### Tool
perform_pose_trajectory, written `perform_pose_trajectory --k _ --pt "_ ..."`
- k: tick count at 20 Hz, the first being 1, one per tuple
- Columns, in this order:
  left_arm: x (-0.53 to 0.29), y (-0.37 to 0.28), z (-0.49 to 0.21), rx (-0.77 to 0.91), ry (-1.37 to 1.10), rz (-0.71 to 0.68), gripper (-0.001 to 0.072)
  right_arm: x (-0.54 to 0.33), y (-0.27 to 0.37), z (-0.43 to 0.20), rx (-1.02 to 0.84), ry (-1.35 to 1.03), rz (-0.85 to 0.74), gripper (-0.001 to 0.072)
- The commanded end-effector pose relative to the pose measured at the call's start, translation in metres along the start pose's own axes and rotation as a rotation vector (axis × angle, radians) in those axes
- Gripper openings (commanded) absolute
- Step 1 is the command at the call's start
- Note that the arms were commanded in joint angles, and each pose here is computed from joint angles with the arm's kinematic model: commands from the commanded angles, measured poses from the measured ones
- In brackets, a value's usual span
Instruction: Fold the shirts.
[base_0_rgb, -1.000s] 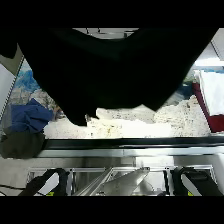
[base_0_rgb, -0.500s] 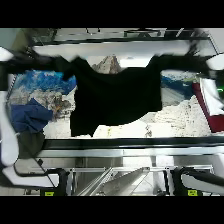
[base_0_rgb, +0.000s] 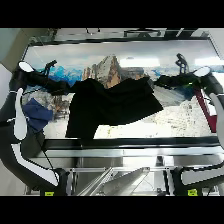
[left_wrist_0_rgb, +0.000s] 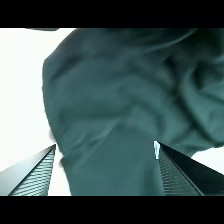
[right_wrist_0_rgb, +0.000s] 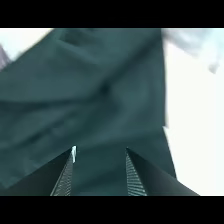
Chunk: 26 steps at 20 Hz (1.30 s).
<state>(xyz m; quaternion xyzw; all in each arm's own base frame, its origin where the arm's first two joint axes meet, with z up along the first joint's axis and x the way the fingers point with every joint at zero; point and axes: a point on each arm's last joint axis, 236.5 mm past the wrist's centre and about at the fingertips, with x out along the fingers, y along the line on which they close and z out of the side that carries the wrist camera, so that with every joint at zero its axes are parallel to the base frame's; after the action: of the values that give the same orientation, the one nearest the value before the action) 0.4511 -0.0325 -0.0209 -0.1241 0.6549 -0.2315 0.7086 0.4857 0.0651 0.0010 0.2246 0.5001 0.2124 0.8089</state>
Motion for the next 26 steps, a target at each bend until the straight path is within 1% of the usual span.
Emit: perform_pose_trajectory --k 1,3,5,8,10,13,15,16,17,18,22,26 --pt "0.007 0.027 -0.031 -0.059 0.063 0.019 0.0708 -0.034 -0.034 -0.031 0.042 0.107 0.003 0.0372" --pt "0.027 0.032 -0.046 -0.068 0.101 0.003 0.0707 -0.043 -0.047 -0.04 0.062 0.127 0.012 0.0372" --pt "0.05 0.034 -0.051 -0.065 0.12 -0.01 0.069 -0.049 -0.052 -0.045 0.079 0.138 0.019 0.0372" --pt "0.077 0.034 -0.054 -0.045 0.164 -0.031 0.0689 -0.051 -0.057 -0.046 0.083 0.139 0.009 0.0372" --pt "0.09 0.024 -0.045 -0.028 0.156 -0.095 0.0689 -0.048 -0.06 -0.049 0.088 0.149 0.009 0.0372" --pt "0.087 0.006 -0.021 -0.01 0.105 -0.195 0.068 -0.037 -0.066 -0.059 0.116 0.193 0.029 0.0372" --pt "0.078 0.004 -0.015 0.008 0.099 -0.207 0.0332 -0.024 -0.072 -0.071 0.139 0.238 0.049 0.0372" --pt "0.074 0.0 -0.014 0.018 0.102 -0.215 0.014 -0.016 -0.076 -0.077 0.154 0.259 0.057 0.0371" --pt "0.071 -0.004 -0.014 0.036 0.106 -0.23 0.0008 -0.008 -0.079 -0.082 0.159 0.28 0.065 0.0372" --pt "0.068 -0.007 -0.016 0.044 0.114 -0.244 0.0018 0.0 -0.082 -0.089 0.165 0.304 0.073 0.0372" --pt "0.065 -0.011 -0.022 0.048 0.14 -0.259 0.0017 0.032 -0.077 -0.119 0.181 0.421 0.12 0.0372" --pt "0.064 -0.013 -0.026 0.022 0.163 -0.268 0.0017 0.052 -0.056 -0.136 0.104 0.497 0.158 0.0363"
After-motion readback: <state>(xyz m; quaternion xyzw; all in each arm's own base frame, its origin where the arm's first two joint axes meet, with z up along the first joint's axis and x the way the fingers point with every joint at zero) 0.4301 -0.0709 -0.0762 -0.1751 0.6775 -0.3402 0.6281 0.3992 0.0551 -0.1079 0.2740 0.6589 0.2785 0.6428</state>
